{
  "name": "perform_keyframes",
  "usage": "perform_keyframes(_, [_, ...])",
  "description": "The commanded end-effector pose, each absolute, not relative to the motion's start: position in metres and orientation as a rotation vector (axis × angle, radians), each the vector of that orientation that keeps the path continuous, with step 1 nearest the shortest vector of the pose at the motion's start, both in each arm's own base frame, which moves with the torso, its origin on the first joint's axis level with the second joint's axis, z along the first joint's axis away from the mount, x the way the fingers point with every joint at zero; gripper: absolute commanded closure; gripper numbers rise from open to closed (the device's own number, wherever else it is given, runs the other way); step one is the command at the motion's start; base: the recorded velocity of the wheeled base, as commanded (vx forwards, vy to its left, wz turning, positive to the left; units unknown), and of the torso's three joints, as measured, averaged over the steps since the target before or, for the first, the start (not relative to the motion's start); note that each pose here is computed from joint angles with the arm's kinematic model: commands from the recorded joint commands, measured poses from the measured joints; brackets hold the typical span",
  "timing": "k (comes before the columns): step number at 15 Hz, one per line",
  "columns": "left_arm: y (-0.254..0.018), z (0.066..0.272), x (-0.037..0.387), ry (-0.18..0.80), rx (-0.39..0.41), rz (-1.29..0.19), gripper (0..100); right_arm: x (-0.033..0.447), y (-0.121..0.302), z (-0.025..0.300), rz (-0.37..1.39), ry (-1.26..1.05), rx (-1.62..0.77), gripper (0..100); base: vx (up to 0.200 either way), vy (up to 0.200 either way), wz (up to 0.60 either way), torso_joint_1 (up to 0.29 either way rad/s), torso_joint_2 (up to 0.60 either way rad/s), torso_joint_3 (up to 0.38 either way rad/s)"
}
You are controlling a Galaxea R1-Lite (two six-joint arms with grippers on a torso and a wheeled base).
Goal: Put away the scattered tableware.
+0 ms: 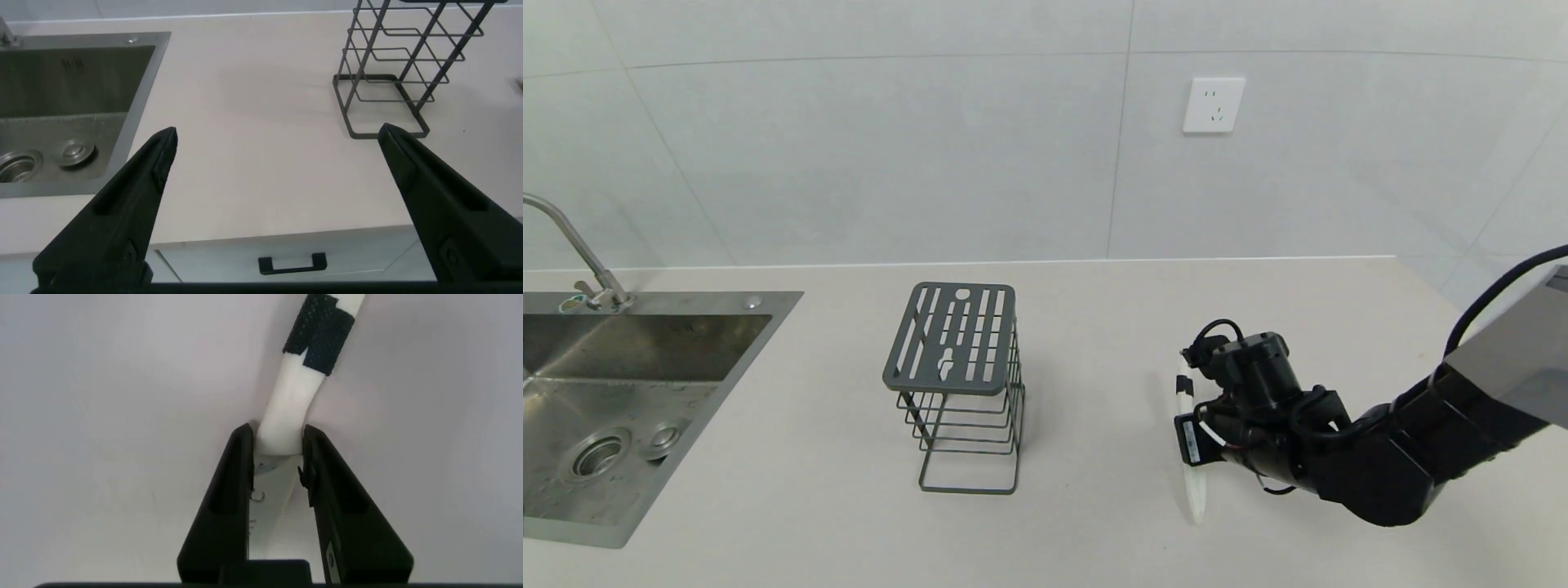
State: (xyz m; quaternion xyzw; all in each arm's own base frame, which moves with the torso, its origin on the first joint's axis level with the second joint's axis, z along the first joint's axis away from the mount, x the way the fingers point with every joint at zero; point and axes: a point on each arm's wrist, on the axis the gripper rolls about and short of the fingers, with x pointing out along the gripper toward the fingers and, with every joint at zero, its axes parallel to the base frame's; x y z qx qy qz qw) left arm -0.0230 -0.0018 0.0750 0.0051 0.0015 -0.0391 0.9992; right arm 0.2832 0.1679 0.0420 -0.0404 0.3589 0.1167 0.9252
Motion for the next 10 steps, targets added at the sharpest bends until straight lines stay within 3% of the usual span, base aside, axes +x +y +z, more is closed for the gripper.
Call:
perform_keyframes(1, [-0.002,0.075,-0.023,0.004,0.011,-0.078,0,0.284,0.165,0.065,0.252,0.633,-0.037,100,0.000,0.000,0.00,0.000,0.00,0.000])
perform_keyframes(6, [-0.002,0.075,-0.023,0.006,0.010,-0.080,0,0.274,0.148,0.129,0.302,0.429,0.046,100,0.000,0.000,0.00,0.000,0.00,0.000])
perform_keyframes(10, [-0.002,0.078,-0.023,-0.032,0.066,-0.088,0,0.256,0.128,0.147,0.322,0.347,0.043,100,0.000,0.000,0.00,0.000,0.00,0.000])
